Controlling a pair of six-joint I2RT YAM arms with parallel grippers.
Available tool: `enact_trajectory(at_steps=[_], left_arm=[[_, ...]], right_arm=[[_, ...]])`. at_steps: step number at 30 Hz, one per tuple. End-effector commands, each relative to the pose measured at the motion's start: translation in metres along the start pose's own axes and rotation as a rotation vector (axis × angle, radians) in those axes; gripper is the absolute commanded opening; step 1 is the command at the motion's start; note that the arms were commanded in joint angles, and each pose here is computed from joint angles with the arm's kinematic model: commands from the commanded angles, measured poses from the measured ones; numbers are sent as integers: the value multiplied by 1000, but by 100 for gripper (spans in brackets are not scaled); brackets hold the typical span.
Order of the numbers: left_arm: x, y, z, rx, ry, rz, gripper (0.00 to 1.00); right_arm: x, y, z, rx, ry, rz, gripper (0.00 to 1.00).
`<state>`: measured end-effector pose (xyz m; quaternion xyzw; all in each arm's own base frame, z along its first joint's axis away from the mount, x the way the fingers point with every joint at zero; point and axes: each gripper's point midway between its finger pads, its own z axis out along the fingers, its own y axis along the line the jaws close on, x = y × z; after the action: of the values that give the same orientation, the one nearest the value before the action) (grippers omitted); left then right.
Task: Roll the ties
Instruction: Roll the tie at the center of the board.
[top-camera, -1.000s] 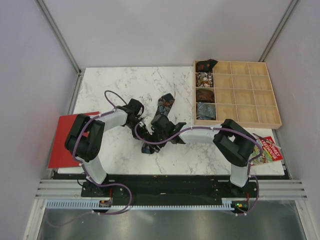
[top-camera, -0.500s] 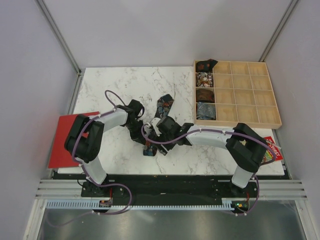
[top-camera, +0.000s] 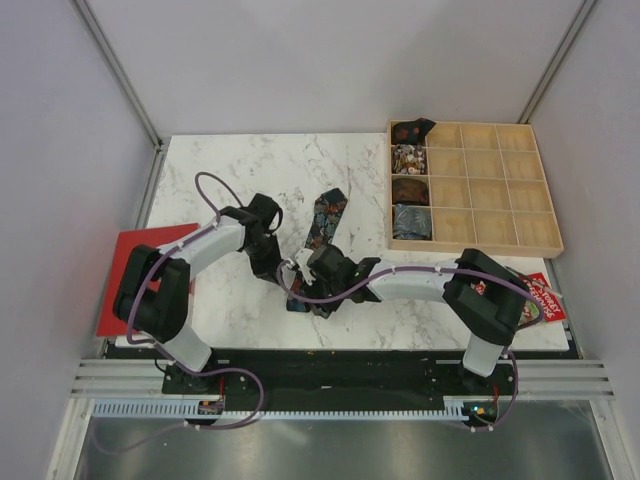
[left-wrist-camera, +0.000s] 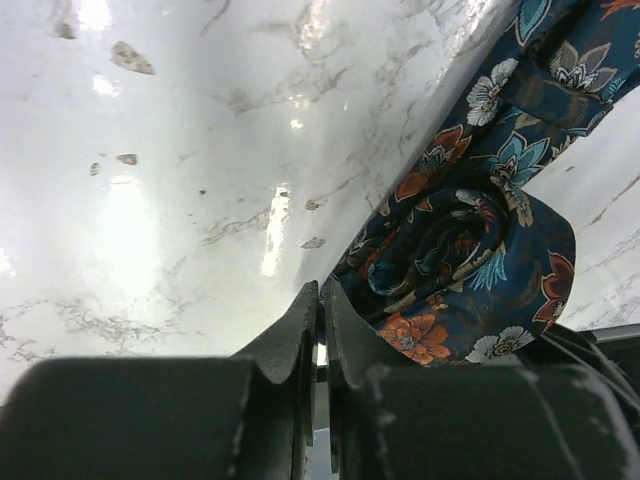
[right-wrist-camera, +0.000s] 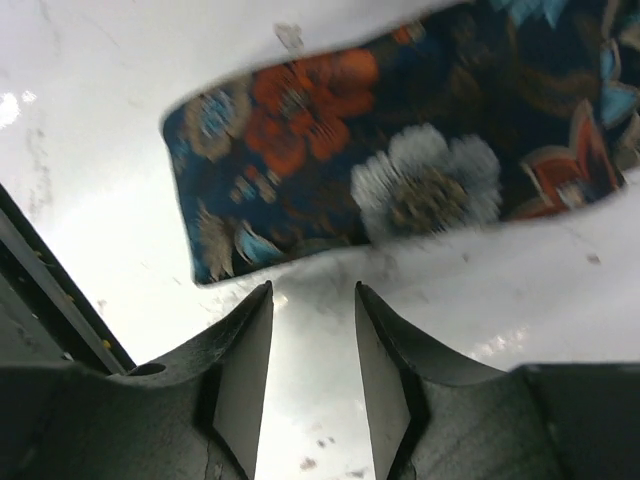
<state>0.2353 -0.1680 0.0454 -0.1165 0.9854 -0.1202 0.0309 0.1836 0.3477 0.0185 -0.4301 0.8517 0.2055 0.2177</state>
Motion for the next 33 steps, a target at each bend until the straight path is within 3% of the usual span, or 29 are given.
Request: enact_trajectory(at_steps=[1,13,18,21,23,24,25,28,30,33], left_arm=[[3,19,-4,-42,-15,0,10],[-1,37,-29,-51,-86,-73,10],[-3,56,-53,-68,-171,-131,12],[-5,61,-70,-75,-250,-170,34],[-2,67,-78,-88,-272,-207,67],[0,66,-78,-77,-265,-215,91],[3,67,-78,-82,-245,-224,98],[3,66,-88,-61,-272,-219,80],[-2,64,-102,-27,-349,-229,81],[-9,59,-128,72,-513,-268,89]], right_arm=[[13,20,25,-71,51,7,46],[-14,39,51,-129,21,-8,46],[-12,42,22,-136,-10,1,47],[-15,47,-4,-149,-47,10,48],[-22,50,-21,-156,-84,13,48],[-24,51,-27,-157,-92,25,48],[-32,51,-36,-151,-122,28,48],[-51,46,-51,-124,-183,74,47],[-62,37,-58,-103,-209,123,47],[-88,30,-72,-104,-269,210,45]])
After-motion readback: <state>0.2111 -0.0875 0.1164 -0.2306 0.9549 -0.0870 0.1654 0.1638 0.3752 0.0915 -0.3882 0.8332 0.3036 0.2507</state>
